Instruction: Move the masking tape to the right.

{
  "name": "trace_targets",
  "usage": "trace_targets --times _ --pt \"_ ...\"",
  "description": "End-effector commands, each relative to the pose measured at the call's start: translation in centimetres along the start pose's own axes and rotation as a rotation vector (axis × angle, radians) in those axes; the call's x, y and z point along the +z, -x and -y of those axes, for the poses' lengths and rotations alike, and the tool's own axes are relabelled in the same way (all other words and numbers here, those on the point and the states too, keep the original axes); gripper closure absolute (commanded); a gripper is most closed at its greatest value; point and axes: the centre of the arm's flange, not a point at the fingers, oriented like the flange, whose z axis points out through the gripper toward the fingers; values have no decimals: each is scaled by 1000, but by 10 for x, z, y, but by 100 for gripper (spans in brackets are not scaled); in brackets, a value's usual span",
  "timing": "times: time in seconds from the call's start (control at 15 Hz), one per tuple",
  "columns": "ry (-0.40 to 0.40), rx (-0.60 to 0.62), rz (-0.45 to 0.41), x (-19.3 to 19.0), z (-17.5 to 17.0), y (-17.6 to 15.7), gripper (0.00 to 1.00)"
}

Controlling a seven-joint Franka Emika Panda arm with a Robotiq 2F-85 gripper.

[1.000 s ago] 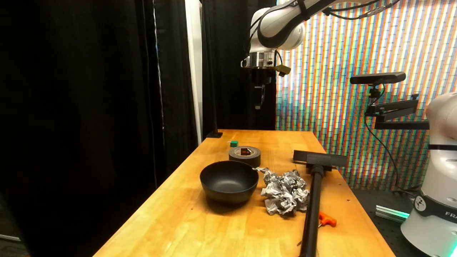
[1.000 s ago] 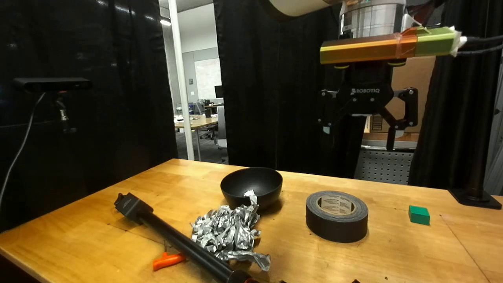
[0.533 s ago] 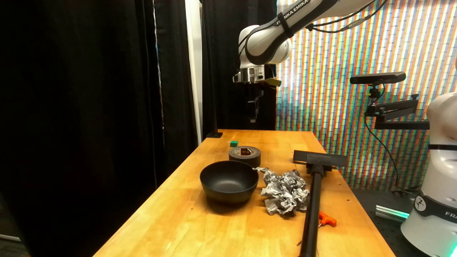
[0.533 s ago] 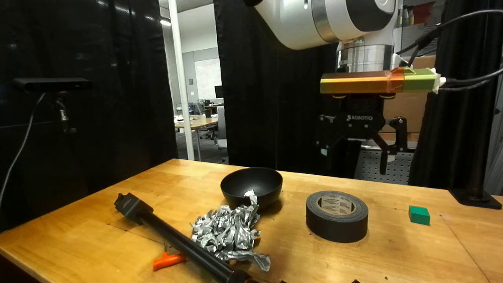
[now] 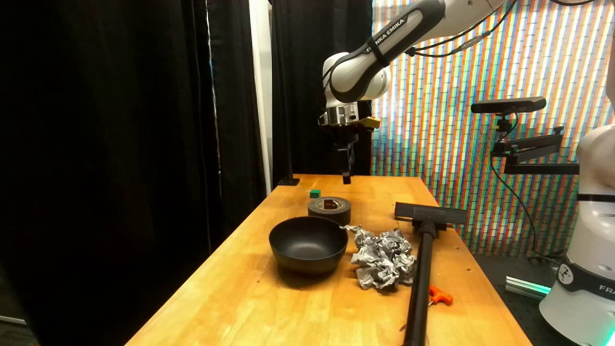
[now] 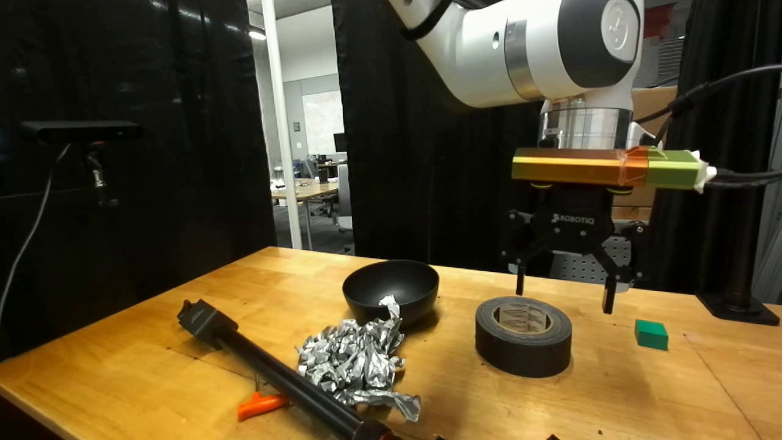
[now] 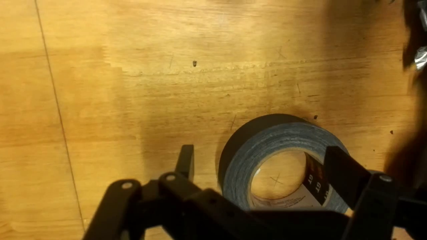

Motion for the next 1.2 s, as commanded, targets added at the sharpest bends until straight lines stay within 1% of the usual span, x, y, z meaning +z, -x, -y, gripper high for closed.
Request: trace_targets --times 0.0,0.27,0.47,0.87,1.13 --pt "-1 -23 15 11 8 -12 0" --pt "-2 -55 35 21 22 -23 0" --pt "-3 -68 35 25 25 -30 0" --pt "-1 -74 17 27 16 -49 0" --pt "11 -86 13 37 11 -64 0"
